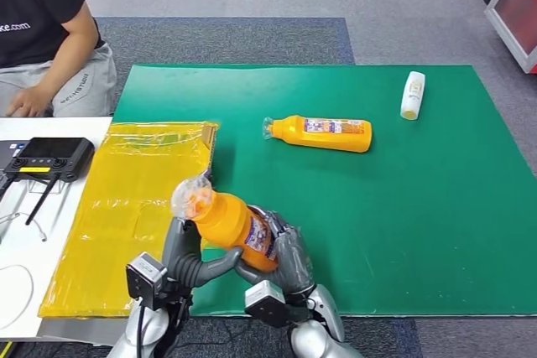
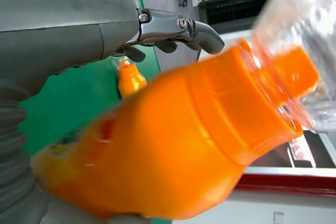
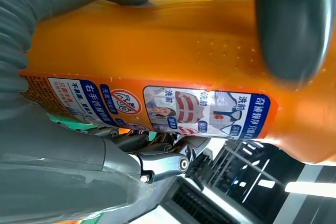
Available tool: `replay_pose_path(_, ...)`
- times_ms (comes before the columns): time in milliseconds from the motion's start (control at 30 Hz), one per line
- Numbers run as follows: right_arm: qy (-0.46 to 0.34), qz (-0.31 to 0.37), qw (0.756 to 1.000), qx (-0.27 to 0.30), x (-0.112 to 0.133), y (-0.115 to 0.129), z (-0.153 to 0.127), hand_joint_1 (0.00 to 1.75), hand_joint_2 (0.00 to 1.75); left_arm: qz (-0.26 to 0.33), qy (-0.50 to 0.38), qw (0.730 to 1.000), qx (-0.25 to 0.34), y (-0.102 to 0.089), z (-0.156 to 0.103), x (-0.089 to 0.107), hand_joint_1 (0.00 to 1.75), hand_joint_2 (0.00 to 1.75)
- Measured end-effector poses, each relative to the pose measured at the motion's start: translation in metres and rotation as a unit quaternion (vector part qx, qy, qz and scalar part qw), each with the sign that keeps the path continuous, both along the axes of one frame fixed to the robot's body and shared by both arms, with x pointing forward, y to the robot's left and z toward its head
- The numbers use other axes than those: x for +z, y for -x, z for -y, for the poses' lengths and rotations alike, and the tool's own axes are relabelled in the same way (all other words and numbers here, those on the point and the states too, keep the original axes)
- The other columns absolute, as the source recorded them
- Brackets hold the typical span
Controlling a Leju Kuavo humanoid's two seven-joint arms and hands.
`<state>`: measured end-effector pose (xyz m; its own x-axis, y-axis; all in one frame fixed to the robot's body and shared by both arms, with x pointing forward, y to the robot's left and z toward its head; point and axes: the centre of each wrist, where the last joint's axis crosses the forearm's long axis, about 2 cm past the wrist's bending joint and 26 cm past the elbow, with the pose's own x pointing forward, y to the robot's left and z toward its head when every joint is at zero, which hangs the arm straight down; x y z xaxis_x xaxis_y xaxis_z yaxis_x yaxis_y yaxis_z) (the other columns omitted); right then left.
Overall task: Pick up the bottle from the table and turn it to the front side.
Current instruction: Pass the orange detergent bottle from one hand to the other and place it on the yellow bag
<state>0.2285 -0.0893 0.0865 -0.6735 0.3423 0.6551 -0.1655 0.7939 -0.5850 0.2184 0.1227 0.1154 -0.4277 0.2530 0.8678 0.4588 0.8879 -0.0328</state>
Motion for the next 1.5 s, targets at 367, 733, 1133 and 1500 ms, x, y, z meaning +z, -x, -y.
replay_pose_path(367, 0.035, 0.042, 0.999, 0.000, 0.002, 0.002, -0.006, 1.75, 1.75, -0.018, 0.022, 0.998, -0.052, -0.007, 0.005, 0.002, 0.30, 1.75)
replay_pose_path(733, -0.013, -0.010, 1.000, 0.017, 0.002, 0.001, -0.007, 0.08, 1.75, -0.017, 0.021, 0.997, -0.066, -0.007, 0.007, 0.002, 1.75, 1.75)
replay_pose_path(1133, -0.070, -0.049, 0.996, 0.008, 0.001, 0.006, -0.003, 0.00, 0.00, 0.000, -0.004, 1.000, -0.022, -0.010, -0.004, -0.002, 1.75, 1.75)
replay_pose_path(1500, -0.091, -0.083, 0.992, -0.018, -0.004, 0.004, 0.008, 0.00, 0.00, 0.114, -0.338, 0.926, 0.124, -0.012, -0.052, -0.012, 1.75, 1.75)
